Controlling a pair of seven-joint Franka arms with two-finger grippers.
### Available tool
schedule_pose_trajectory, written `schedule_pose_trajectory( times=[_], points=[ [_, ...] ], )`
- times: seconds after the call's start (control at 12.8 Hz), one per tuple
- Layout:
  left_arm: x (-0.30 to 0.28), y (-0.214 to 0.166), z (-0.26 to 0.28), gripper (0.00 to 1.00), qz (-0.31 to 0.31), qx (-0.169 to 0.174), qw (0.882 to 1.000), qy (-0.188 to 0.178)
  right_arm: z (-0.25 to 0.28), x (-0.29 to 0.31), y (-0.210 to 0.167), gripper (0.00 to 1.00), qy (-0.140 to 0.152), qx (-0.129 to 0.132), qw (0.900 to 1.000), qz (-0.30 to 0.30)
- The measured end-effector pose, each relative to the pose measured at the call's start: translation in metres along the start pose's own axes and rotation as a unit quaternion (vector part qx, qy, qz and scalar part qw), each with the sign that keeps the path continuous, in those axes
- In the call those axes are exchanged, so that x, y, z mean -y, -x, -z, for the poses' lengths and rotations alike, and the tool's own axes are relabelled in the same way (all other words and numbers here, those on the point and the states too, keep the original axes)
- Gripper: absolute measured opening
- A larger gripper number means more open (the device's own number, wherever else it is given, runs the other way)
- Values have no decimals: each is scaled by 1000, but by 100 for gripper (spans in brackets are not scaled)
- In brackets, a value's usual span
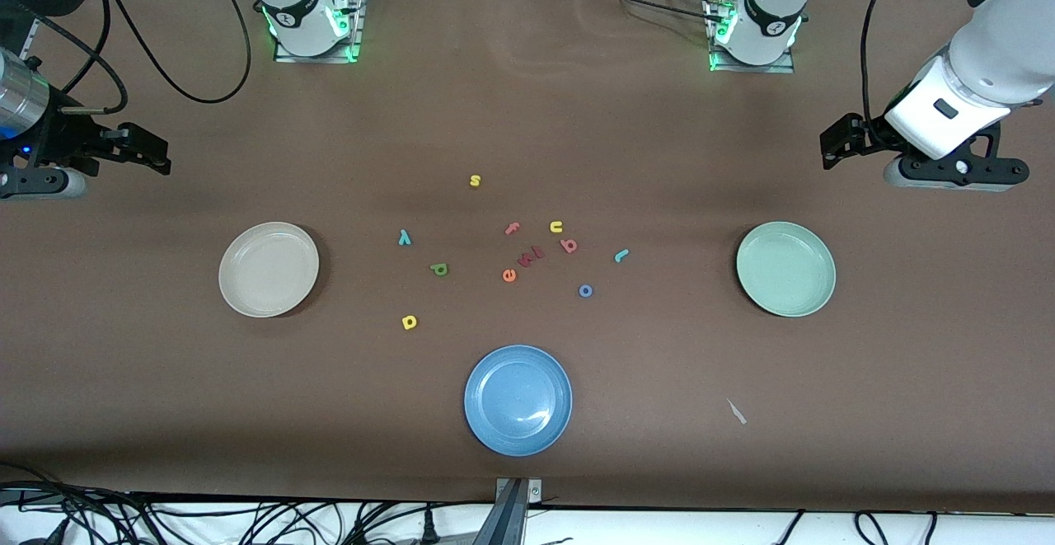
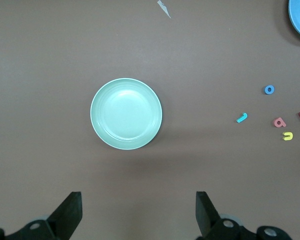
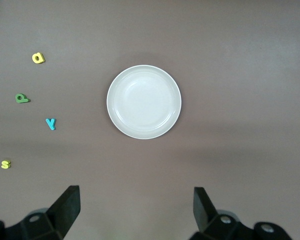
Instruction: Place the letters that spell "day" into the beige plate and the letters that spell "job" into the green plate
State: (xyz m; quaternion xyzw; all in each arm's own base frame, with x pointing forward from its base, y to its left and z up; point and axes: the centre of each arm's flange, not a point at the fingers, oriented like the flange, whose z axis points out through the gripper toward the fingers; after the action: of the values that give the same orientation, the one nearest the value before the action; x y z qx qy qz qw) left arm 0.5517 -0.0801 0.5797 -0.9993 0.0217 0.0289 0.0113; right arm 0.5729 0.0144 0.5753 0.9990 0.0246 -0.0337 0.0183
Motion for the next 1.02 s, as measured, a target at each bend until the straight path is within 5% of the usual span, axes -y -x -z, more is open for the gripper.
schedule_pose_trajectory(
  times=[1.02],
  points=[
    [0,0,0,100,0,0,1000,0,-2,0,2,100,0,8,1000,0]
  ],
)
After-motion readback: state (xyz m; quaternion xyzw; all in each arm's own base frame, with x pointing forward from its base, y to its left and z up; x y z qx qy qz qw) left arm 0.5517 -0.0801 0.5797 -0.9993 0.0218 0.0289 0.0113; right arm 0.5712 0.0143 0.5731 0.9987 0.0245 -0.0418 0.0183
